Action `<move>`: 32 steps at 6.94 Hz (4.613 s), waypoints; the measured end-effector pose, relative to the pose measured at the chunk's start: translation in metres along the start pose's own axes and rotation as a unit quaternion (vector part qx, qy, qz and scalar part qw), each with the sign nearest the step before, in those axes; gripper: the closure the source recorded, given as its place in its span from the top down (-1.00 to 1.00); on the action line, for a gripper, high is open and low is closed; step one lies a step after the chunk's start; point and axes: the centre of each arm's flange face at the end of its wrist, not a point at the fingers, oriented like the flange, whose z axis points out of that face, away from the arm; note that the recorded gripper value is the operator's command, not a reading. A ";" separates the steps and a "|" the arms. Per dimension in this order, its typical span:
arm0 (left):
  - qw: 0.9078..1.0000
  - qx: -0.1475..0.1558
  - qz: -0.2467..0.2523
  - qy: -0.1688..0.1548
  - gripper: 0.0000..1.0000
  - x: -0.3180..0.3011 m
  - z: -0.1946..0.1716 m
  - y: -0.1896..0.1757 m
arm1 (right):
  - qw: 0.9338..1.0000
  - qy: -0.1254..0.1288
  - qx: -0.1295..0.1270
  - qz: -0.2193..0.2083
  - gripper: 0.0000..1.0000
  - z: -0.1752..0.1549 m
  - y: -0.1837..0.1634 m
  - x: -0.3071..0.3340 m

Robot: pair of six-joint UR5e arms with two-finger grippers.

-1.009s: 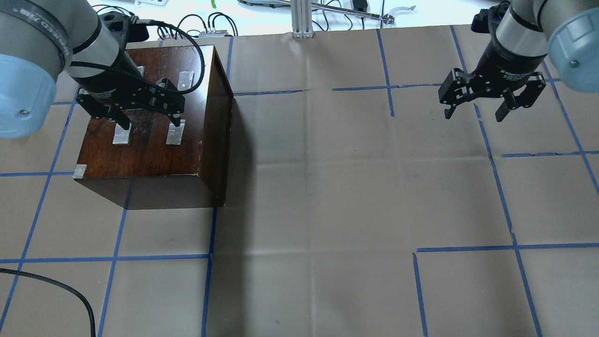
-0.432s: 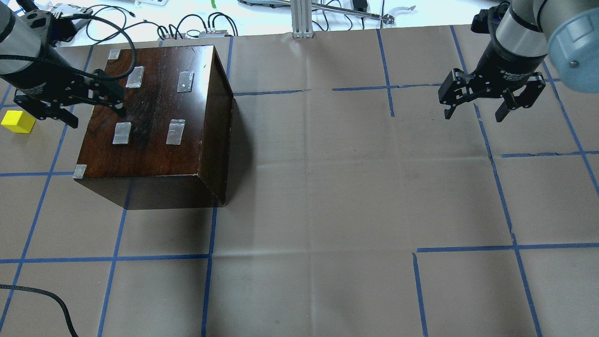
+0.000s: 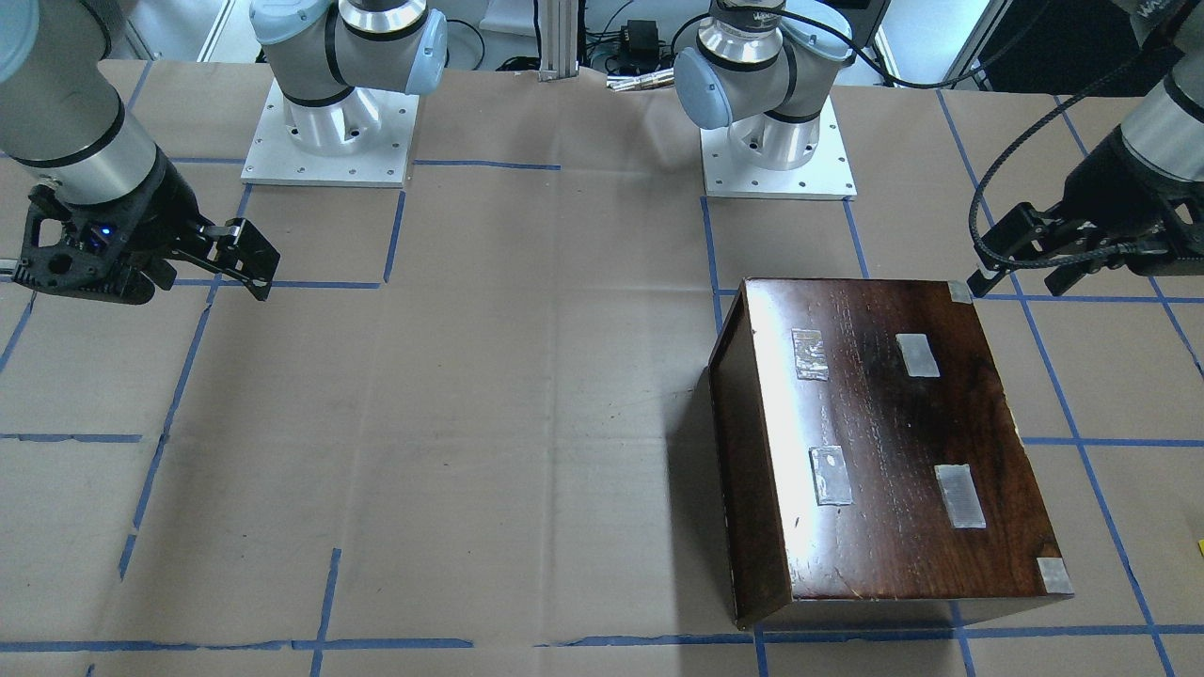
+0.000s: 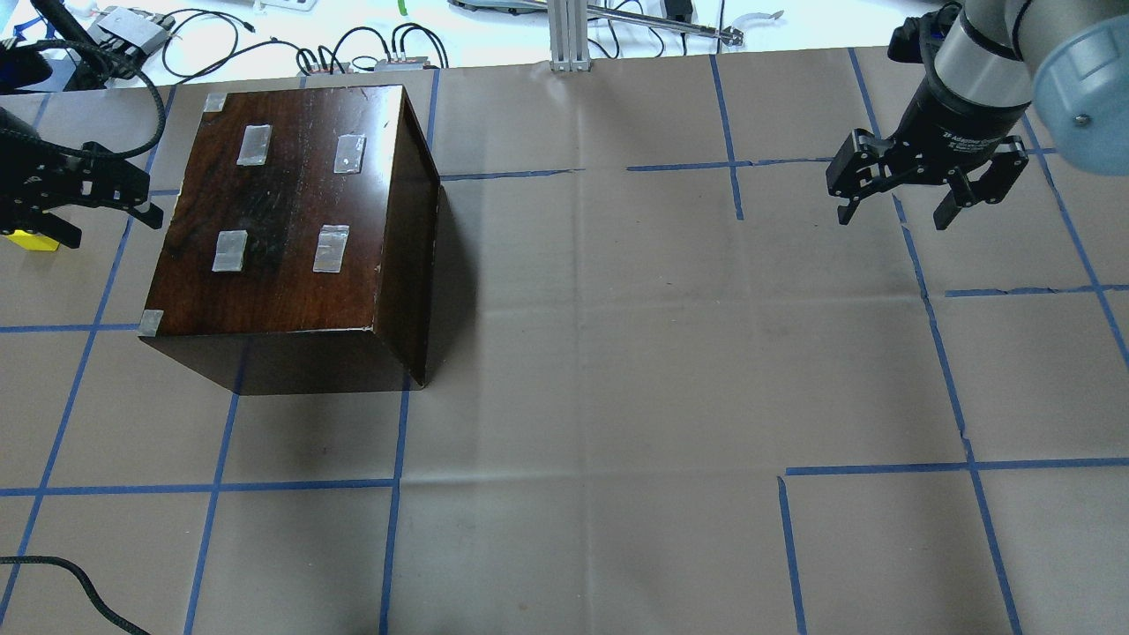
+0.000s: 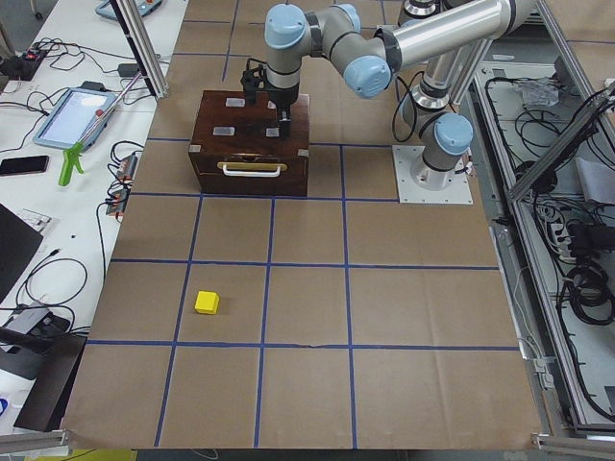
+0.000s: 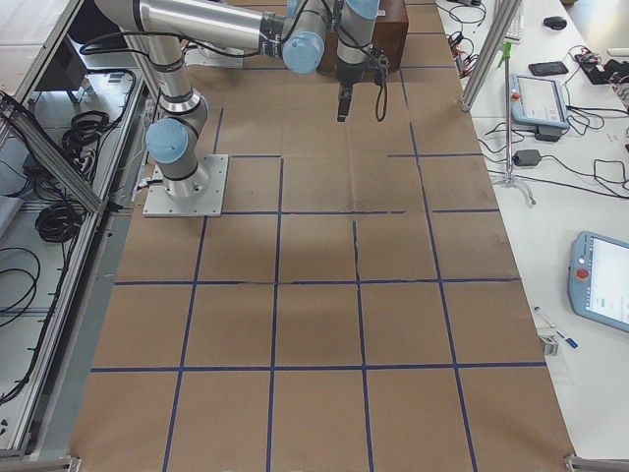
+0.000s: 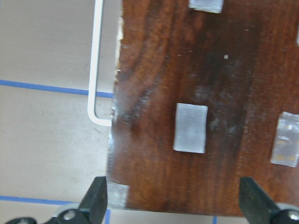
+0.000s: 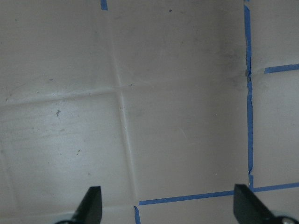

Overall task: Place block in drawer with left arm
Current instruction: 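Lower the left gripper and hook the white drawer handle, then pull the drawer open with the left gripper, away from the cabinet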

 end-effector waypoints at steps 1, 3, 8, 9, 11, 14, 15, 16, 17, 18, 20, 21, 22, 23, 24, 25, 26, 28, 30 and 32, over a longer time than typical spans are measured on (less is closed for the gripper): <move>1.000 0.002 0.009 0.010 0.99 -0.027 0.003 -0.007 | 1.000 0.000 0.000 0.000 1.00 0.000 0.000 0.000; 0.999 0.012 0.020 0.038 0.99 -0.070 0.008 -0.028 | 1.000 0.000 -0.001 0.000 1.00 0.001 0.000 0.000; 0.995 -0.003 0.044 0.094 0.99 -0.111 0.053 -0.044 | 1.000 0.000 0.000 0.000 1.00 0.000 0.000 0.000; 0.994 -0.009 0.045 0.099 0.98 -0.111 0.064 -0.047 | 1.000 0.000 0.000 0.000 1.00 0.000 0.000 0.000; 0.993 -0.022 0.046 0.108 0.98 -0.115 0.086 -0.054 | 1.000 0.000 0.000 0.000 1.00 0.000 0.000 0.000; 0.991 -0.035 0.062 0.117 0.98 -0.119 0.117 -0.066 | 1.000 0.000 0.000 0.001 1.00 0.000 0.000 0.000; 0.990 -0.036 0.070 0.116 0.98 -0.116 0.125 -0.072 | 1.000 0.000 0.000 0.000 1.00 0.000 0.000 0.000; 0.990 -0.037 0.074 0.116 0.98 -0.115 0.132 -0.076 | 1.000 0.000 0.000 0.000 1.00 0.000 0.000 0.000; 0.990 -0.037 0.076 0.116 0.98 -0.116 0.138 -0.080 | 1.000 0.000 0.000 0.000 1.00 0.000 0.000 0.000; 0.989 -0.038 0.077 0.116 0.98 -0.119 0.142 -0.083 | 1.000 0.000 0.000 0.000 1.00 0.000 0.000 0.000; 0.989 -0.037 0.078 0.116 0.98 -0.122 0.150 -0.088 | 1.000 0.000 0.000 0.000 1.00 0.000 0.000 0.000; 0.989 -0.037 0.079 0.116 0.98 -0.123 0.153 -0.089 | 1.000 0.000 0.000 0.000 1.00 0.000 0.000 0.000; 0.989 -0.037 0.081 0.116 0.98 -0.124 0.157 -0.090 | 1.000 0.000 0.000 0.000 1.00 0.000 0.000 0.000; 0.989 -0.035 0.082 0.115 0.98 -0.125 0.160 -0.092 | 1.000 0.000 0.000 0.000 1.00 0.000 0.000 0.000; 0.989 -0.035 0.082 0.114 0.98 -0.126 0.163 -0.093 | 1.000 0.000 0.000 0.001 1.00 0.000 0.000 0.000; 0.990 -0.035 0.082 0.113 0.98 -0.127 0.164 -0.094 | 1.000 0.000 0.000 0.000 1.00 0.000 0.000 0.000; 0.990 -0.034 0.081 0.110 0.98 -0.128 0.163 -0.094 | 1.000 0.000 0.000 0.000 1.00 0.000 0.000 0.000; 0.991 -0.028 0.080 0.103 0.98 -0.136 0.158 -0.098 | 1.000 0.000 0.000 0.000 1.00 0.000 0.000 0.000; 0.991 -0.022 0.087 0.098 0.98 -0.146 0.155 -0.103 | 1.000 0.000 0.000 0.000 1.00 0.000 0.000 0.000; 0.992 -0.021 0.086 0.094 0.98 -0.161 0.154 -0.101 | 1.000 0.000 -0.001 0.000 1.00 0.001 0.000 0.000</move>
